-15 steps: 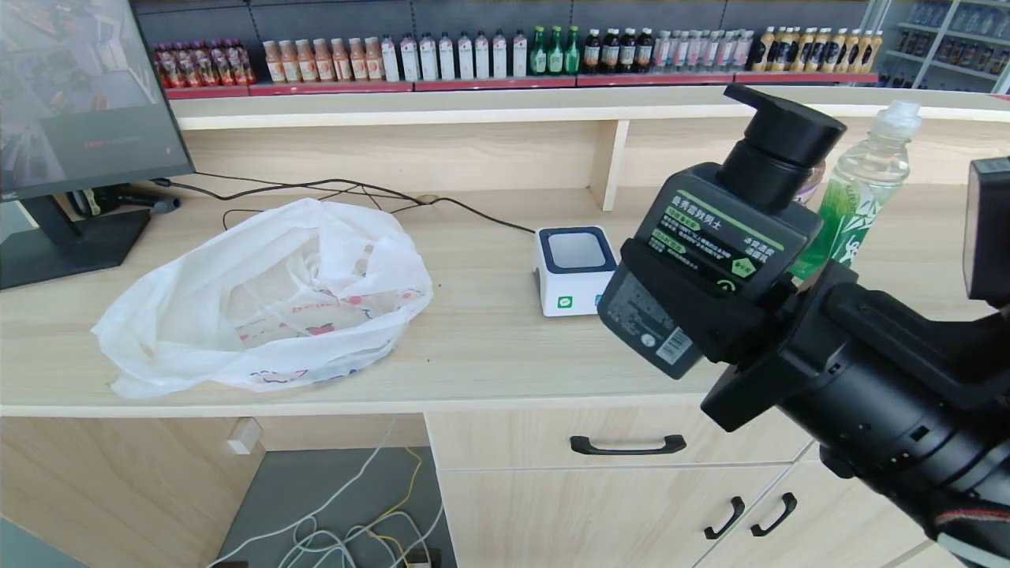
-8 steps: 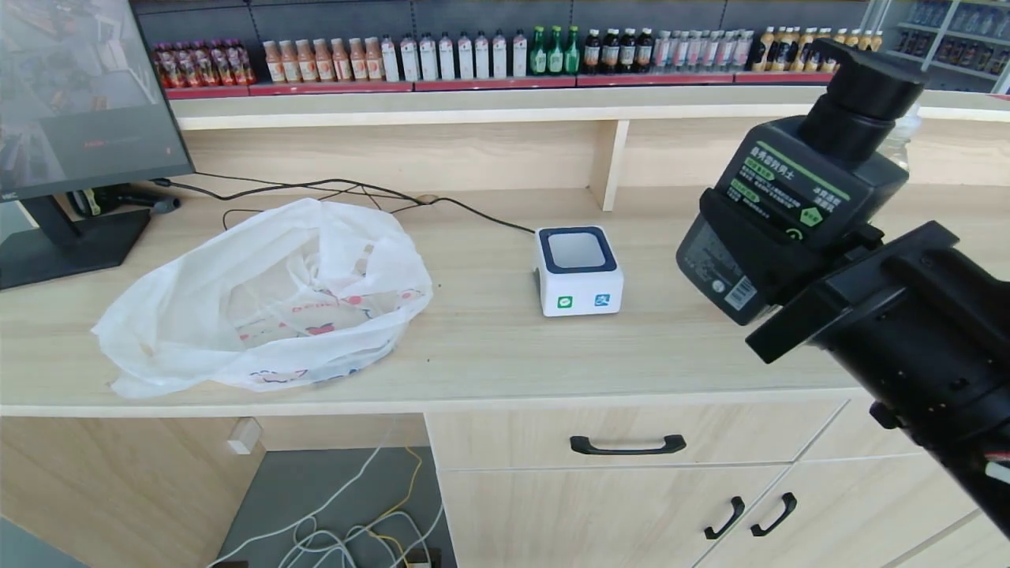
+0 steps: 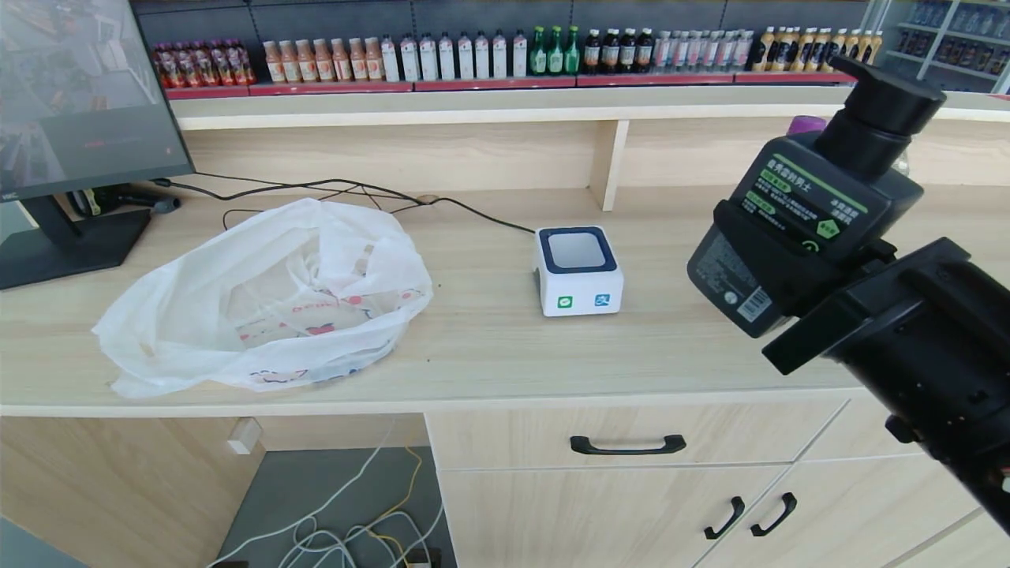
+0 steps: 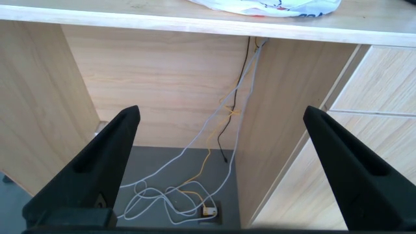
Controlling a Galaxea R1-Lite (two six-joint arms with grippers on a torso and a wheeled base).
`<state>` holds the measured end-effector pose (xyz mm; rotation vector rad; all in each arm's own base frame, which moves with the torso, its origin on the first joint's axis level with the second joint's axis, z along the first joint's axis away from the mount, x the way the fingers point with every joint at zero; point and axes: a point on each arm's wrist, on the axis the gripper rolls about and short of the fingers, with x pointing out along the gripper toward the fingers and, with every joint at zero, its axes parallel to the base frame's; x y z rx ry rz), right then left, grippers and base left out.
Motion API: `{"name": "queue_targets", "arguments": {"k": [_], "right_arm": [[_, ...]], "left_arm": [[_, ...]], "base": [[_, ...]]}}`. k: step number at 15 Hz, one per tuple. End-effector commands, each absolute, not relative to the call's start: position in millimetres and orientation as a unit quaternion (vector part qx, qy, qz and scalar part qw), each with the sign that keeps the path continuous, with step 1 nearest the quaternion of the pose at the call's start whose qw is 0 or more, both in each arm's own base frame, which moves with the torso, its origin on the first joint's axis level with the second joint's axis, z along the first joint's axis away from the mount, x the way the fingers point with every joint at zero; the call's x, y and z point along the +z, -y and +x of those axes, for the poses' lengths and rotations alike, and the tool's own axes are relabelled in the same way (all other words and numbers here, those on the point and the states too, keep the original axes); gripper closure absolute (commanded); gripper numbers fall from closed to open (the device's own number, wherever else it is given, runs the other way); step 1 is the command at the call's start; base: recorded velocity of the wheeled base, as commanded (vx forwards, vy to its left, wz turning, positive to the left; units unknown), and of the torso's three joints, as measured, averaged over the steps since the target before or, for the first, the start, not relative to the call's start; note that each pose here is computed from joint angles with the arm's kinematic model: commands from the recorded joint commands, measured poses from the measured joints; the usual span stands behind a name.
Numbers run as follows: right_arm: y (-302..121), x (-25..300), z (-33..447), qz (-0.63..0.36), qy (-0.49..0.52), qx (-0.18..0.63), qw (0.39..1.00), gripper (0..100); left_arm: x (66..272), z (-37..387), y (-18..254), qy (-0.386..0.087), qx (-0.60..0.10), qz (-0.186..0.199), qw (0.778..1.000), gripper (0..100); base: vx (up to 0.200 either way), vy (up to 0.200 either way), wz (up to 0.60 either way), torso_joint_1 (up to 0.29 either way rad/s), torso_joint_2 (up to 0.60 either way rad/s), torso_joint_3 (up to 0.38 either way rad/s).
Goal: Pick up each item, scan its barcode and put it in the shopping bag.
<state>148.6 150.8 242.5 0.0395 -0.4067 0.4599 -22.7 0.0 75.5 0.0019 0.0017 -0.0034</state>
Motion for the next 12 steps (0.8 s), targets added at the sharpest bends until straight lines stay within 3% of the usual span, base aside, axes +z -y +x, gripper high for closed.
{"name": "queue_targets", "arguments": {"k": [1,5,12], "right_arm": [[-150.3,234.7,148.3,0.016,0.186,0.230,0.955,100],[-152.9,226.2,150.6,0.036,0.164,0.238,0.957,100],[-146.2,215.9,149.7,0.043,0.145,0.233,0.961,100]], "left_arm": [[75.5,-22.7,0.0,-0.001,-0.002,0.001,1.000,0],[75.5,-22.7,0.0,-0.001,-0.002,0.001,1.000,0],[75.5,-22.7,0.0,-0.001,-0.002,0.001,1.000,0]], "base": [[0.000,0.000,0.00,0.000,0.00,0.000],[0.000,0.000,0.00,0.000,0.00,0.000],[0.000,0.200,0.00,0.003,0.00,0.001]]}}
